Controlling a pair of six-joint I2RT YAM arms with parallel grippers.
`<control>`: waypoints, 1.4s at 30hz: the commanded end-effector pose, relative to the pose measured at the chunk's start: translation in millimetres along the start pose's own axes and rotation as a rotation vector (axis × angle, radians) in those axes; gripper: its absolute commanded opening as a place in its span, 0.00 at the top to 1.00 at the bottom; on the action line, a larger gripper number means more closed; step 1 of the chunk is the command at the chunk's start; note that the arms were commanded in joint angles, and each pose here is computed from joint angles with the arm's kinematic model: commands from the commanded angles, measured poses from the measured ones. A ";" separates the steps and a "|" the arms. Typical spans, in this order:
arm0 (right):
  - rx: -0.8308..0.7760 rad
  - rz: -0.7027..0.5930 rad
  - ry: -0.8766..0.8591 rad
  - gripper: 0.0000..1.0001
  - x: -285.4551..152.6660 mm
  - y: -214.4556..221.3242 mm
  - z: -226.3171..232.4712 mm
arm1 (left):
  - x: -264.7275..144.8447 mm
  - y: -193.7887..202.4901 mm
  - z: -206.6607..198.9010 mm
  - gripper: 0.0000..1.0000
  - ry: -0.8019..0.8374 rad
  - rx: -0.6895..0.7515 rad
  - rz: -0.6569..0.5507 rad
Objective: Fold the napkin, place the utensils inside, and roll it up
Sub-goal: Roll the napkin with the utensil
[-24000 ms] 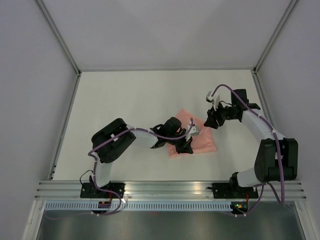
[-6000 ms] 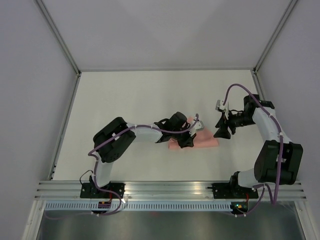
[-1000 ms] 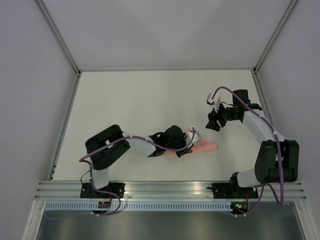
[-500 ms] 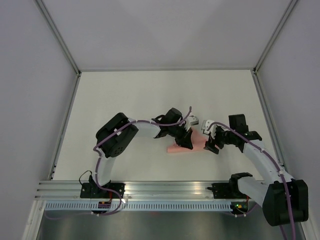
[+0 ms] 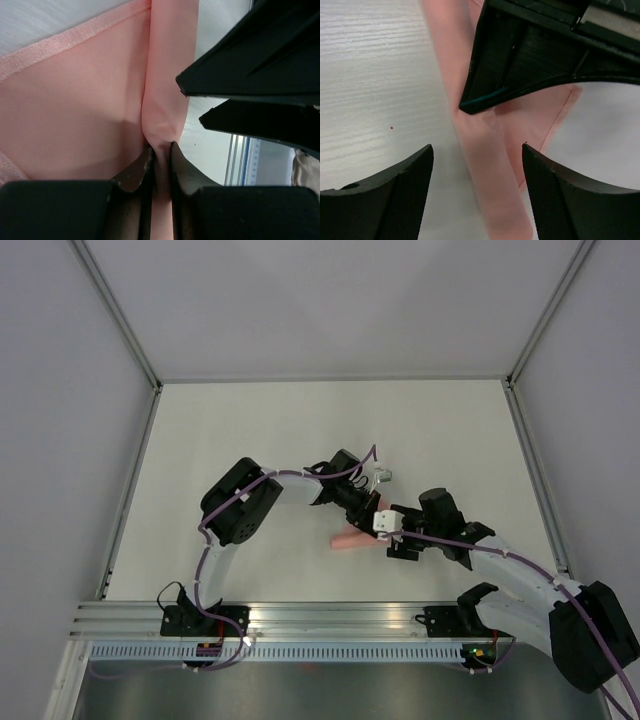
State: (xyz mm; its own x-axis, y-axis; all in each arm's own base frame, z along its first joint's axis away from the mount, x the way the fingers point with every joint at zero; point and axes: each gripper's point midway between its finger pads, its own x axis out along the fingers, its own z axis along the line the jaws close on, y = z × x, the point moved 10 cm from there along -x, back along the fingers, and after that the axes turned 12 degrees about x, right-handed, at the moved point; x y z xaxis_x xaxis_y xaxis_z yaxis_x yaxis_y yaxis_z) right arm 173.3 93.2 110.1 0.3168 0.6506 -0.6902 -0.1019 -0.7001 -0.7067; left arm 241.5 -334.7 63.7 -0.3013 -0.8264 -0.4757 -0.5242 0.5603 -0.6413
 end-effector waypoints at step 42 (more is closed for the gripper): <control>0.007 0.248 -0.344 0.79 43.0 -2.9 14.3 | -84.3 -24.0 -35.1 0.57 -0.519 -0.028 -0.422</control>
State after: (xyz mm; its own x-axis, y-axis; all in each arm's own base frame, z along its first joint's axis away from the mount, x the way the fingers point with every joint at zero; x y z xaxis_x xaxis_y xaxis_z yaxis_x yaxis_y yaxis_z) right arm 193.2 137.6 95.0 0.1362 0.5819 -0.8018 -0.0653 -0.8023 -0.5934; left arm 237.4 -284.1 104.2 0.0930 -0.8419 -0.5316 -0.6202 0.3687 -0.6924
